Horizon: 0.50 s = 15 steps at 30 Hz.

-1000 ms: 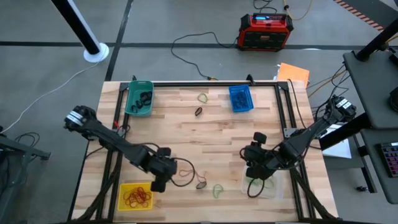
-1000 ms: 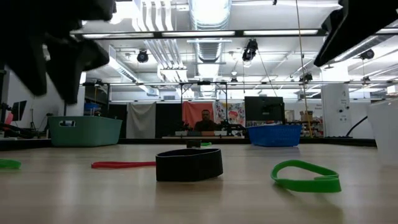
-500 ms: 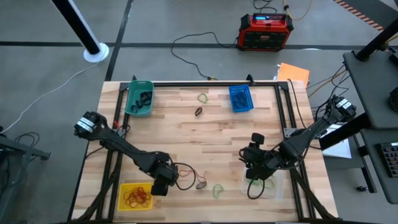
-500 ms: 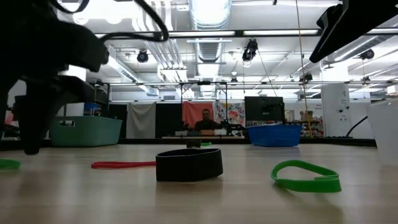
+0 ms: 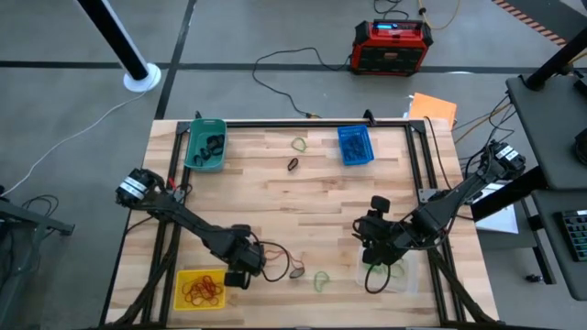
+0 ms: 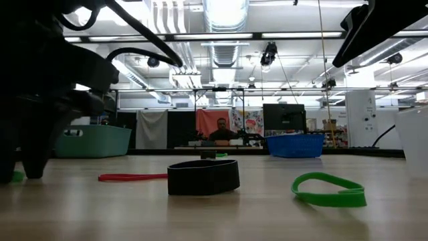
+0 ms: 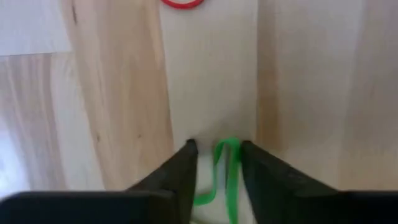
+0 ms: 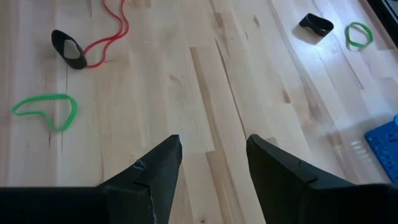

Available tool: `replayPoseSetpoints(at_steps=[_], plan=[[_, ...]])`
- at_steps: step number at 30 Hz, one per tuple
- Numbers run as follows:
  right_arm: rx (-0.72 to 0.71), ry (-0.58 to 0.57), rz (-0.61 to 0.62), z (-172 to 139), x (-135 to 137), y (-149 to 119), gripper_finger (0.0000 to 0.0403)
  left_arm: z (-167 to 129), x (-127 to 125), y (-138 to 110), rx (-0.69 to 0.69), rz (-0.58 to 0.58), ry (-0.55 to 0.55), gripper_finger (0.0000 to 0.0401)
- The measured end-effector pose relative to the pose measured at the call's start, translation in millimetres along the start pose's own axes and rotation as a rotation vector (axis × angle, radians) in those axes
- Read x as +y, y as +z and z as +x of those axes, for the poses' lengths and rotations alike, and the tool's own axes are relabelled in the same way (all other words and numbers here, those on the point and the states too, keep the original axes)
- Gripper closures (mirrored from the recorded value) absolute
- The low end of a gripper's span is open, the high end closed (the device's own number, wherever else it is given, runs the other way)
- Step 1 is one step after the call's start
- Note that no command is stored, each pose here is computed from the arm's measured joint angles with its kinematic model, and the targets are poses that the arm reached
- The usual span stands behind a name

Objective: Sort rubber bands into baskets
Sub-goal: Put the green rubber band into the transparent bin

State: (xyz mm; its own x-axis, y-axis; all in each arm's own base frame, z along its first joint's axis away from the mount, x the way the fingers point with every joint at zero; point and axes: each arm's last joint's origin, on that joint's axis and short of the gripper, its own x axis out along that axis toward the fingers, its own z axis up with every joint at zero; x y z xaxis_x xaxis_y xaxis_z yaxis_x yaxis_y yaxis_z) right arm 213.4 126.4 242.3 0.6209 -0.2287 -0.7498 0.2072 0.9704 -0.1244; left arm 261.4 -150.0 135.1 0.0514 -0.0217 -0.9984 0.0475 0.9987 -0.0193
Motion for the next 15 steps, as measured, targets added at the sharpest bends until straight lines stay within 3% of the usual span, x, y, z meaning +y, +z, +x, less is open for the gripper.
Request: replayPoseSetpoints(at_steps=[5, 10, 15], plan=[[0.000, 0.000, -0.004, 0, 0, 0, 0.0225, 0, 1, -1, 0.011, 0.031, 0.004, 0.0389], [-0.002, -0.001, -0.003, 0, 0, 0, 0.0225, -15, 3, 1, -0.032, 0.120, 0.066, 0.0399], [-0.059, -0.084, -0.005, 0, -3, 2, 0.0225, -61, 21, 7, -0.187, 0.195, 0.198, 0.0401]])
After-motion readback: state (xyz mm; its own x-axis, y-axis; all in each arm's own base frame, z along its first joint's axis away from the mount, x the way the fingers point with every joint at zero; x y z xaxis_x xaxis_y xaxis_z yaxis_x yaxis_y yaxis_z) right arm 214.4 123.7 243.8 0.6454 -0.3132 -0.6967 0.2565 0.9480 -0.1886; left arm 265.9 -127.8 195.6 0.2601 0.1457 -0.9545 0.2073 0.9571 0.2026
